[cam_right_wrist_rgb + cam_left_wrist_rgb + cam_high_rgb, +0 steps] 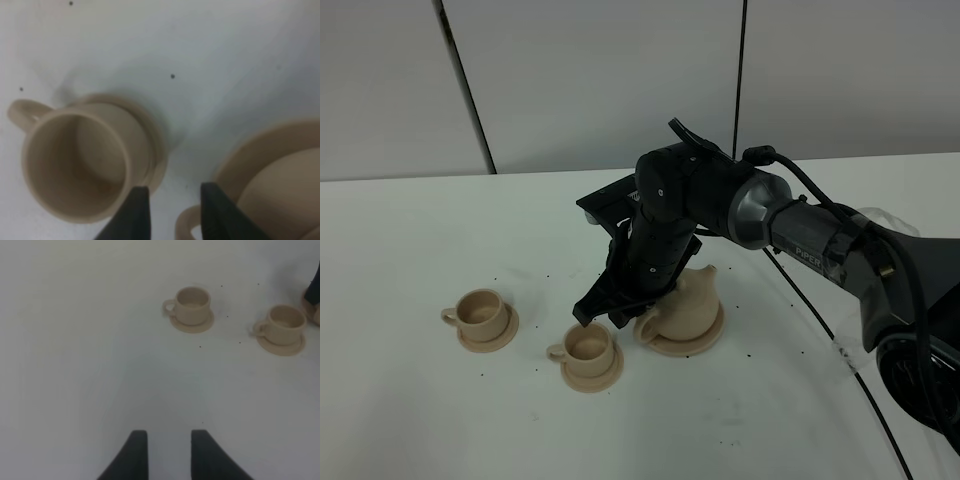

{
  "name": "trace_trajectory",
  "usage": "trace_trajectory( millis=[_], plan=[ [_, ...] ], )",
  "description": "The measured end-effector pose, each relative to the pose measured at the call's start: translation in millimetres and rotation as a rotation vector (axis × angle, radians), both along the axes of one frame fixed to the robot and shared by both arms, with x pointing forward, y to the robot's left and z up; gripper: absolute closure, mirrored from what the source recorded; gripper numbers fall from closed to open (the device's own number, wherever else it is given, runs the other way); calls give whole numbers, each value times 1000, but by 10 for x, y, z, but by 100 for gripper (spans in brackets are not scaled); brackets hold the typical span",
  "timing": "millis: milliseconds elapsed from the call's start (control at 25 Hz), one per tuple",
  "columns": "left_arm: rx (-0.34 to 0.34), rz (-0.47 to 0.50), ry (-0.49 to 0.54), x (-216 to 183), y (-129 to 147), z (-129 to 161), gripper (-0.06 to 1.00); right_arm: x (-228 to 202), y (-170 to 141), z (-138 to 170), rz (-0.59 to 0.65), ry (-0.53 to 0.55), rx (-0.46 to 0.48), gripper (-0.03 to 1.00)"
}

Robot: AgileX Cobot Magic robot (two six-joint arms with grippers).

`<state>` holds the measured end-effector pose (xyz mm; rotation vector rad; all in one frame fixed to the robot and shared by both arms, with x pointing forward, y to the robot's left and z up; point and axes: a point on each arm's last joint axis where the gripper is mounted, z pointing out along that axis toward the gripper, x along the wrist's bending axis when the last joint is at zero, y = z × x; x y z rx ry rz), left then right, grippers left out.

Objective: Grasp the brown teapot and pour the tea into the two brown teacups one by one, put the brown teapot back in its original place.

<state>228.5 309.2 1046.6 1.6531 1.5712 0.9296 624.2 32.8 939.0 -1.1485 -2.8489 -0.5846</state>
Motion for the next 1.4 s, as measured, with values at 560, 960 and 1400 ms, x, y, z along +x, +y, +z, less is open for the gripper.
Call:
trace_trajectory(
  millis=[560, 960, 1400],
  plan=[
    [2, -1, 0, 0, 0, 0, 66, -36, -28, -14, 7, 39, -33, 72],
    [2, -1, 0, 0, 0, 0, 66, -49, -48, -22, 15, 52, -57, 72],
    [2, -1, 0, 0, 0, 0, 66, -81, -75, -31, 27, 85, -90, 72]
  ],
)
